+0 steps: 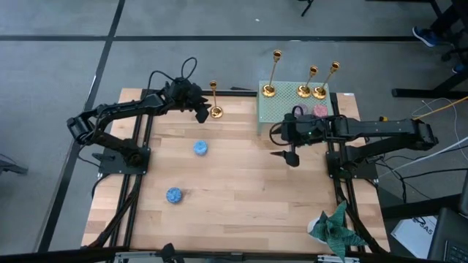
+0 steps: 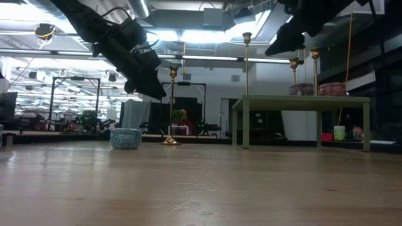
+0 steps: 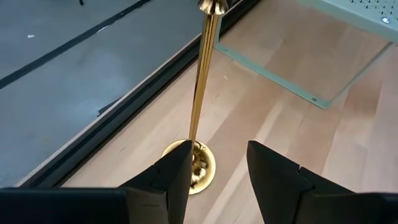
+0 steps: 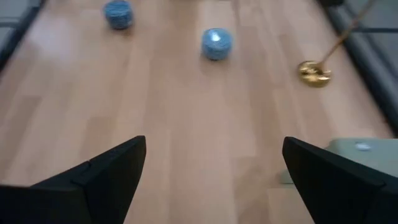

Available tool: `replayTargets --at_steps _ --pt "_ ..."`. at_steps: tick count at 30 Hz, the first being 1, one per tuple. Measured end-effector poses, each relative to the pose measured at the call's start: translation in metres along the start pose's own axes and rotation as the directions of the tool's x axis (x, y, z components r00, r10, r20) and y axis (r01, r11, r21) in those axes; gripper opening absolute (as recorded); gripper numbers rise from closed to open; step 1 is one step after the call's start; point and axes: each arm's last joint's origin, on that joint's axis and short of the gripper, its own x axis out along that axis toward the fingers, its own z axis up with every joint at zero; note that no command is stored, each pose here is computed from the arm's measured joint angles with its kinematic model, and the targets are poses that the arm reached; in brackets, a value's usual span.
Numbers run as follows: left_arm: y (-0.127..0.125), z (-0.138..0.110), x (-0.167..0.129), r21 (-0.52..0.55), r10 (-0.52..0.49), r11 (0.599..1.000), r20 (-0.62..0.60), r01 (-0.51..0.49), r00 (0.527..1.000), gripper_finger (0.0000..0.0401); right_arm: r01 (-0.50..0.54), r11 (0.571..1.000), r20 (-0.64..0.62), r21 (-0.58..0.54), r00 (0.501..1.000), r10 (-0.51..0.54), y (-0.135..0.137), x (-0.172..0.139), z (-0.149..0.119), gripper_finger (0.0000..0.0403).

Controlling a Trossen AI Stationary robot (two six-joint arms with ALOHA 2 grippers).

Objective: Pick & Place candle stick holders
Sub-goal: Put the gold candle holder on the shelf

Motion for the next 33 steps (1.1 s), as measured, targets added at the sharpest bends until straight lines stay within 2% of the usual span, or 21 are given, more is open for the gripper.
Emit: replayTargets --at_steps 4,7,13,17,21,26,33 --pt "0.000 0.000 0.000 0.001 0.000 1.000 0.002 0.000 1.000 0.0150 0.140 0.990 0.010 -0.003 0.990 -0.140 -0.004 -0.002 0.004 0.0380" --pt "0.000 0.001 0.000 0.002 -0.001 1.000 0.009 0.000 1.000 0.0148 0.268 0.963 0.020 0.004 0.963 -0.268 -0.011 -0.004 0.006 0.0380" --pt "0.000 0.002 0.000 0.004 0.000 1.000 0.019 0.000 1.000 0.0150 0.481 0.876 0.136 0.017 0.867 -0.479 -0.031 -0.009 0.020 0.0380" --pt "0.000 0.002 0.000 0.004 0.000 1.000 0.020 0.000 1.000 0.0148 0.589 0.800 0.184 0.112 0.779 -0.600 -0.048 -0.014 0.027 0.0380" --pt "0.000 0.003 0.000 0.005 0.000 1.000 0.026 0.000 1.000 0.0151 0.633 0.734 0.243 0.245 0.693 -0.679 -0.064 -0.019 0.035 0.0380" --pt "0.000 0.003 0.000 0.005 0.000 1.000 0.026 0.000 1.000 0.0148 0.669 0.660 0.291 0.342 0.592 -0.751 -0.085 -0.013 0.043 0.0380" --pt "0.000 0.003 0.000 0.004 0.000 1.000 0.026 0.000 1.000 0.0150 0.720 0.603 0.252 0.342 0.549 -0.797 -0.103 0.016 0.041 0.0380"
